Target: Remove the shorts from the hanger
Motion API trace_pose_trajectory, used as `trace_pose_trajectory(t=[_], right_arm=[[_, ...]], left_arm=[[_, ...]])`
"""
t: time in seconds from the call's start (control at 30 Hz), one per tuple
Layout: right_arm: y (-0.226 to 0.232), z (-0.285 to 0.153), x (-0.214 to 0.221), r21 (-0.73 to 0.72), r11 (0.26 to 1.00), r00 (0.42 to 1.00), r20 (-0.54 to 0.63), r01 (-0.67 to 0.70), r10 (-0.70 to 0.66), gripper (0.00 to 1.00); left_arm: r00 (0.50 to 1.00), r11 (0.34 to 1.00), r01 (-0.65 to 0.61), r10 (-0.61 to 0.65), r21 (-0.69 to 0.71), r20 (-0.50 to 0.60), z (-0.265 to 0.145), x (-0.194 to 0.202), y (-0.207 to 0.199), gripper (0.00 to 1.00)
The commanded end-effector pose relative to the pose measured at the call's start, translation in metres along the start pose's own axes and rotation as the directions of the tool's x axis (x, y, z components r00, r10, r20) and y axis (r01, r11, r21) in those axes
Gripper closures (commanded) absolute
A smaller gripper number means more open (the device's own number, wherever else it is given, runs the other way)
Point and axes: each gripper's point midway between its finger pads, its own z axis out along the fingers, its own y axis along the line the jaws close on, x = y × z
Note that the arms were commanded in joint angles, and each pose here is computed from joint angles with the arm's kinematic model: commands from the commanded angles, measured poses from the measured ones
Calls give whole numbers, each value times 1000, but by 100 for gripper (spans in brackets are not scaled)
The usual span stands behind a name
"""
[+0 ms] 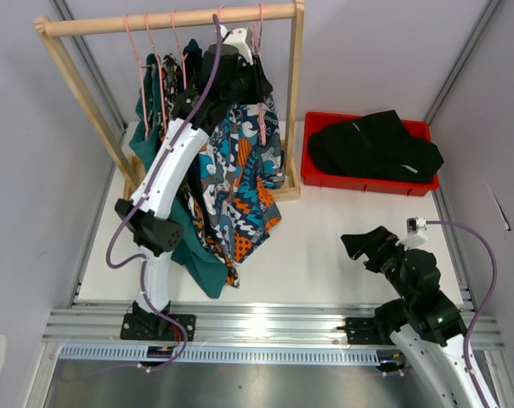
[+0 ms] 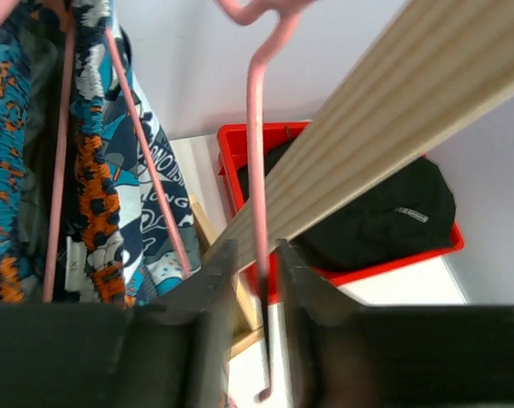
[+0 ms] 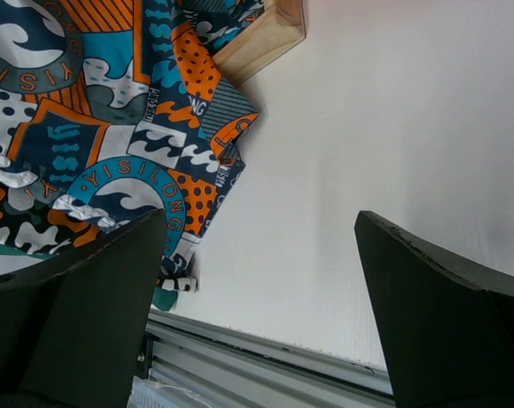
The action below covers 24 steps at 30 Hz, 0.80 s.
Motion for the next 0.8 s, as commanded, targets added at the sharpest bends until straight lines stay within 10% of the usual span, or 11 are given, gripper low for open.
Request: trace_pose_trajectory(t=[0.0, 0.3, 0.77], right_arm=[[0, 2, 1, -2, 1000, 1000, 3, -13, 13, 0], [17, 12, -13, -27, 1000, 1000, 12, 6, -6, 1], [15, 8, -16, -11, 1000, 1000, 26, 3, -2, 0]], left_arm=[[997, 997, -18, 13, 78, 70, -54, -34, -27, 59], [988, 987, -106, 92, 120, 120, -168, -51, -38, 37], [984, 985, -157, 162, -73, 73, -158, -42, 24, 37]])
